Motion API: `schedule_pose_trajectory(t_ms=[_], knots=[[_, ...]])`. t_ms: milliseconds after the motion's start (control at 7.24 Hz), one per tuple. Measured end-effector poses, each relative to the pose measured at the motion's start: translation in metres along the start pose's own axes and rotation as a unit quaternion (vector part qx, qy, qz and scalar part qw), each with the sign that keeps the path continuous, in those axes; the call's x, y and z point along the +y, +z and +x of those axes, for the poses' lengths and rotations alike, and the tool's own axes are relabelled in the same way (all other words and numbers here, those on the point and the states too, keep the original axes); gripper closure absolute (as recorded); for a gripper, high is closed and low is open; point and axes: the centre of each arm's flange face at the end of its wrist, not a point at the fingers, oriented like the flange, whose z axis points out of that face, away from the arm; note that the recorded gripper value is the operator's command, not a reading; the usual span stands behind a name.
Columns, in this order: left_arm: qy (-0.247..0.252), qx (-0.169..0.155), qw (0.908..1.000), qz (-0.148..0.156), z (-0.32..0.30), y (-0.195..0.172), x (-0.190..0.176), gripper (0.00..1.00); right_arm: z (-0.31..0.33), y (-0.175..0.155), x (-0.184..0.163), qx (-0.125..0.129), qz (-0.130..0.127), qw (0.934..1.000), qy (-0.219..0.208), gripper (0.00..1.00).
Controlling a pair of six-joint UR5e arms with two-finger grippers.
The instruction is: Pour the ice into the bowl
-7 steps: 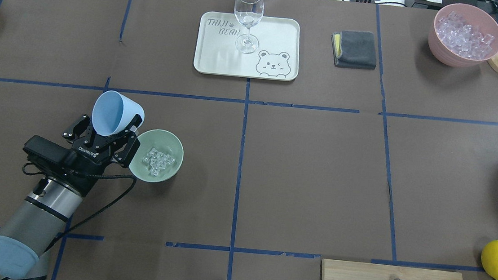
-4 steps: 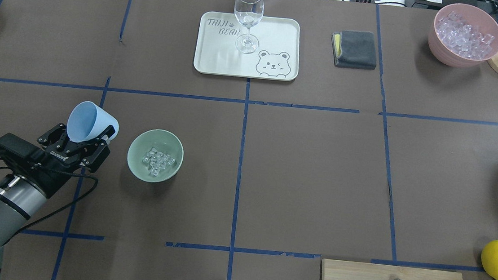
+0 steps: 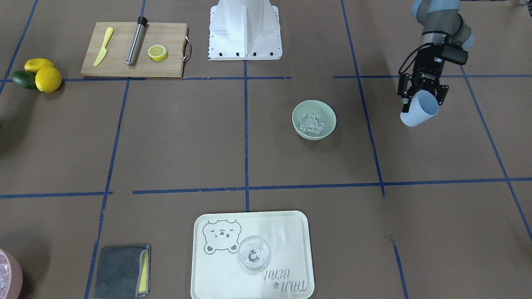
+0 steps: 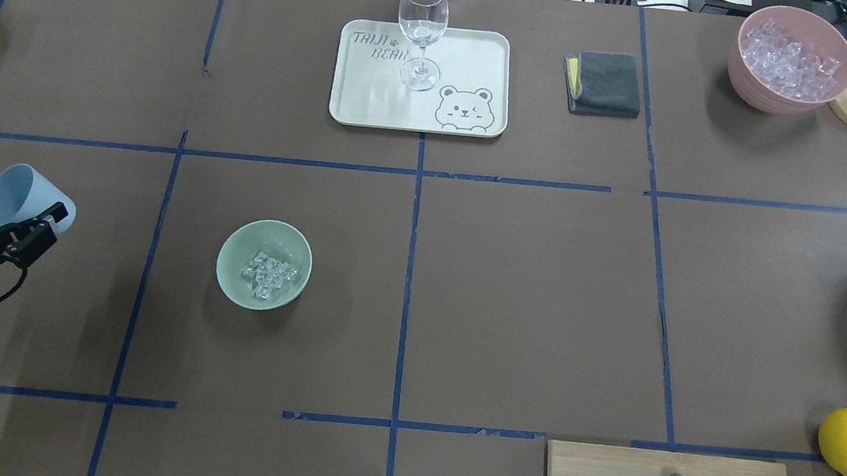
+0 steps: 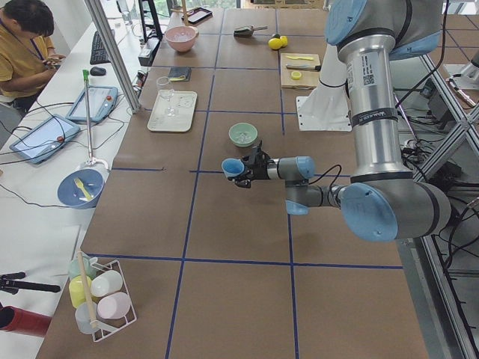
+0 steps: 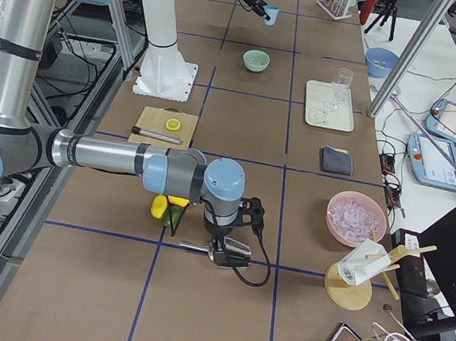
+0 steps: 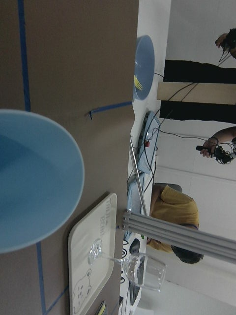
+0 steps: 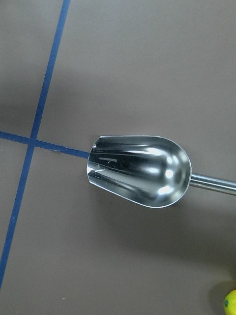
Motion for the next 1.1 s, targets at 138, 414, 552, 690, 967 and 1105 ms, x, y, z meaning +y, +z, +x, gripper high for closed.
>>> schedule_pose_trajectory(t_ms=[138, 414, 552, 690, 967, 1105], knots=[[0.017, -0.030, 0.9993, -0.013, -0.026, 0.002, 0.006, 1.00, 0.000, 0.001, 0.001, 0.001, 0.004, 1.0000, -0.001, 0.00], [0.041, -0.069, 0.9964, -0.026, -0.061, 0.007, 0.019, 1.00, 0.001, 0.000, 0.003, 0.002, 0.007, 1.0000, -0.001, 0.00], [0.048, -0.078, 0.9953, -0.030, -0.070, 0.009, 0.025, 1.00, 0.001, -0.001, 0.003, 0.002, 0.008, 1.0000, -0.001, 0.00], [0.053, -0.083, 0.9946, -0.033, -0.075, 0.011, 0.030, 1.00, 0.001, -0.001, 0.004, 0.002, 0.008, 1.0000, 0.000, 0.00], [0.051, -0.081, 0.9949, -0.032, -0.071, 0.018, 0.034, 1.00, 0.002, -0.001, 0.004, 0.002, 0.008, 1.0000, 0.000, 0.00], [0.050, -0.079, 0.9951, -0.031, -0.067, 0.023, 0.037, 0.93, 0.002, -0.001, 0.004, 0.003, 0.008, 1.0000, 0.000, 0.00]])
